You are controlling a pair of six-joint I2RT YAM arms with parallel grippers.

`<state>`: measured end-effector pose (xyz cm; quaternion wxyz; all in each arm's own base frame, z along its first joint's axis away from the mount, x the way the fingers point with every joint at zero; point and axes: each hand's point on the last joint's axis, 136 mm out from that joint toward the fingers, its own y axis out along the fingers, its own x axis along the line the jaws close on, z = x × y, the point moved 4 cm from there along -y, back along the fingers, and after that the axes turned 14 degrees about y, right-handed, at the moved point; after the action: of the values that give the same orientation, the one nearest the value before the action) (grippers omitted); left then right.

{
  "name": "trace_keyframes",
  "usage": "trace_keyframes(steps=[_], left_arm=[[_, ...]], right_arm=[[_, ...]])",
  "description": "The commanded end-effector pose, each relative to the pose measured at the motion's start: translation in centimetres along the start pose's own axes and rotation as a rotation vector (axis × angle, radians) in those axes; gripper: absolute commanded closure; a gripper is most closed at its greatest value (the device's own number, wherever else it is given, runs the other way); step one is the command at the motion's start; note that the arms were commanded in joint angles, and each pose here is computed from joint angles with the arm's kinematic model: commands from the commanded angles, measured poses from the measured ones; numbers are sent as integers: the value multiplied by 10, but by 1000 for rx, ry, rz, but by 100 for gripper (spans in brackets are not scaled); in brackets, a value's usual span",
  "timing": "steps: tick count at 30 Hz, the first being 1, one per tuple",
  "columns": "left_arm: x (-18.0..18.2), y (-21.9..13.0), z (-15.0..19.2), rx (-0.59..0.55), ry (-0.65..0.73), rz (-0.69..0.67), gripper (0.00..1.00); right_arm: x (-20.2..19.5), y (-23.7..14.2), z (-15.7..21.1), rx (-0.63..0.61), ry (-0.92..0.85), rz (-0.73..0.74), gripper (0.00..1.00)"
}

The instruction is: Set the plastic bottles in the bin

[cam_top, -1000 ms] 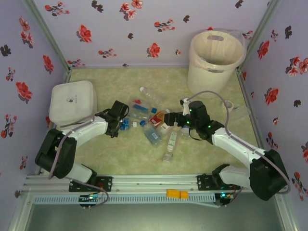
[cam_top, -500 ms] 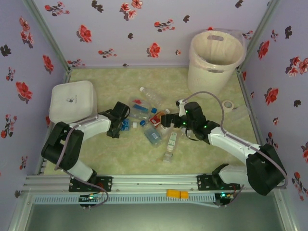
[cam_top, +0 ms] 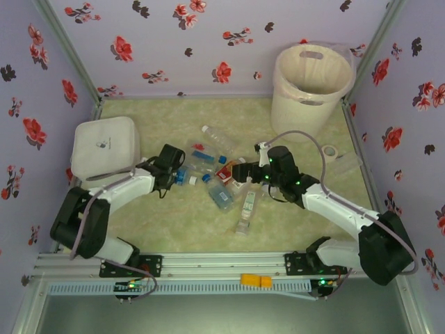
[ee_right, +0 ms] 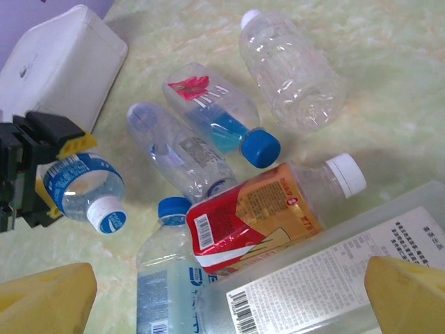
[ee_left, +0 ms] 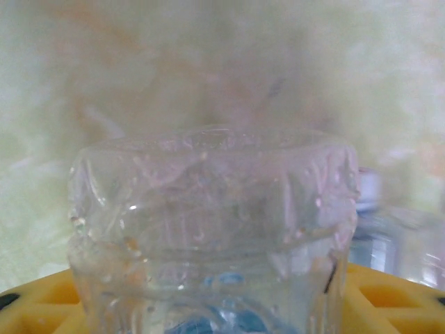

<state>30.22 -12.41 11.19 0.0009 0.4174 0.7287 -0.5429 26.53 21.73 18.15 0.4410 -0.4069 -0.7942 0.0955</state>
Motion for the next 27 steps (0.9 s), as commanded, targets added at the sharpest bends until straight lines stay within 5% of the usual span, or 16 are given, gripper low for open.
trace_keyframes(steps=[1,5,11,27], left_arm=[[-47,-35,-18,-141,153,213,48],[-96,-68,-10,-212,278,436,48],[-142,-98,13,-196,430,556,47],[-163,-111,69,-13,520,715,44]], right_arm=[[24,-8,-11,-5,-55,-80,0],[39,-12,-11,19,-65,-166,0],[50,-11,-9,-6,-85,-291,0],[54,9,-2,24,-47,-402,6]])
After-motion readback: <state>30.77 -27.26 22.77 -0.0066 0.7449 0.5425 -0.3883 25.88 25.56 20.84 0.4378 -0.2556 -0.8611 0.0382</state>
